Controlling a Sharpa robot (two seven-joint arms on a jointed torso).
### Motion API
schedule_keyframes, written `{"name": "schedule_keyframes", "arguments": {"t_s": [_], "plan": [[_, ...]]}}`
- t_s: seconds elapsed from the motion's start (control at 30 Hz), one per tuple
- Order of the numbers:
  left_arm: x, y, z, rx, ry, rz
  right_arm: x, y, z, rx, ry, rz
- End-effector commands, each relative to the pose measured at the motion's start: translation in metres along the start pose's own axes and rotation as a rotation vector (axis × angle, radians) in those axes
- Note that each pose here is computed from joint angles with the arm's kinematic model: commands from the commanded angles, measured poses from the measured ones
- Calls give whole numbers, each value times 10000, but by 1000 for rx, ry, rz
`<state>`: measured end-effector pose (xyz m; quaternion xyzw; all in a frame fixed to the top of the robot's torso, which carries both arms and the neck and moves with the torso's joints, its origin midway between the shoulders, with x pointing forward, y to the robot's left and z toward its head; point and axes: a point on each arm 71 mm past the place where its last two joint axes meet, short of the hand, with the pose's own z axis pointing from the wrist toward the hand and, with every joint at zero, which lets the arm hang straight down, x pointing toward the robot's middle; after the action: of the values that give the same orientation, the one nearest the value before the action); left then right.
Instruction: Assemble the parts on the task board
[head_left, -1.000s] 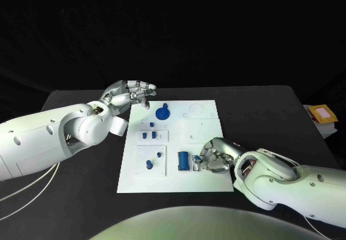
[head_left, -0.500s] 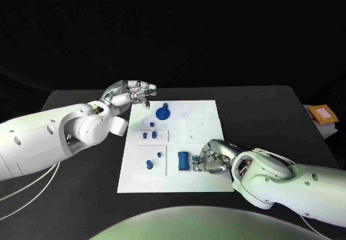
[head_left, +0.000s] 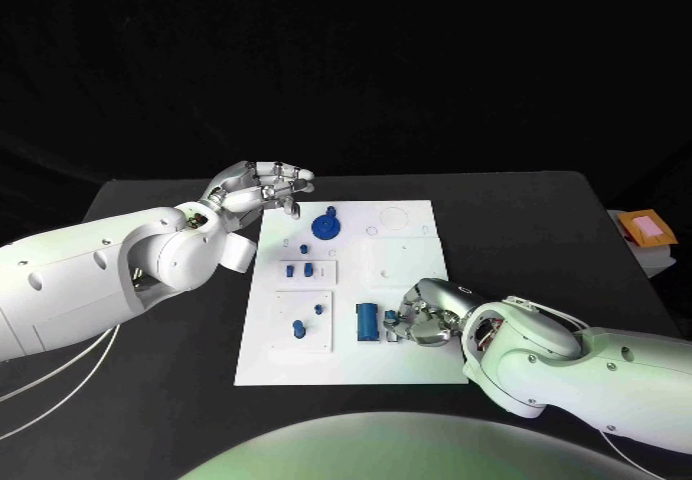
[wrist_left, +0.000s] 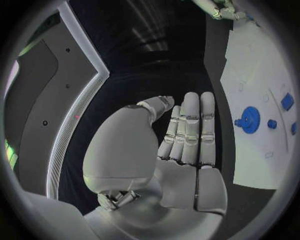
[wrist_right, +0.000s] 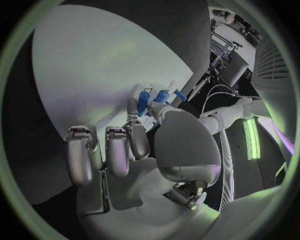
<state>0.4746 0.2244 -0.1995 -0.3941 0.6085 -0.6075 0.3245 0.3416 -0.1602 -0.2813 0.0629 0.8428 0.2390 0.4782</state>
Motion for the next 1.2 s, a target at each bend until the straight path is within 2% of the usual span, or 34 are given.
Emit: {"name": "schedule_keyframes", "arguments": {"t_s": [0.03,0.6,1.2], "plan": [[28,-9,3,4,22,-3,3,14,-1,-7,-4,-17],[21,-7,0,0,22,-3,-9,12,-26,-15,-10,-21],[9,-6,-5,-1,19,-2,-23,33,-114,-34,-13,-21]]}}
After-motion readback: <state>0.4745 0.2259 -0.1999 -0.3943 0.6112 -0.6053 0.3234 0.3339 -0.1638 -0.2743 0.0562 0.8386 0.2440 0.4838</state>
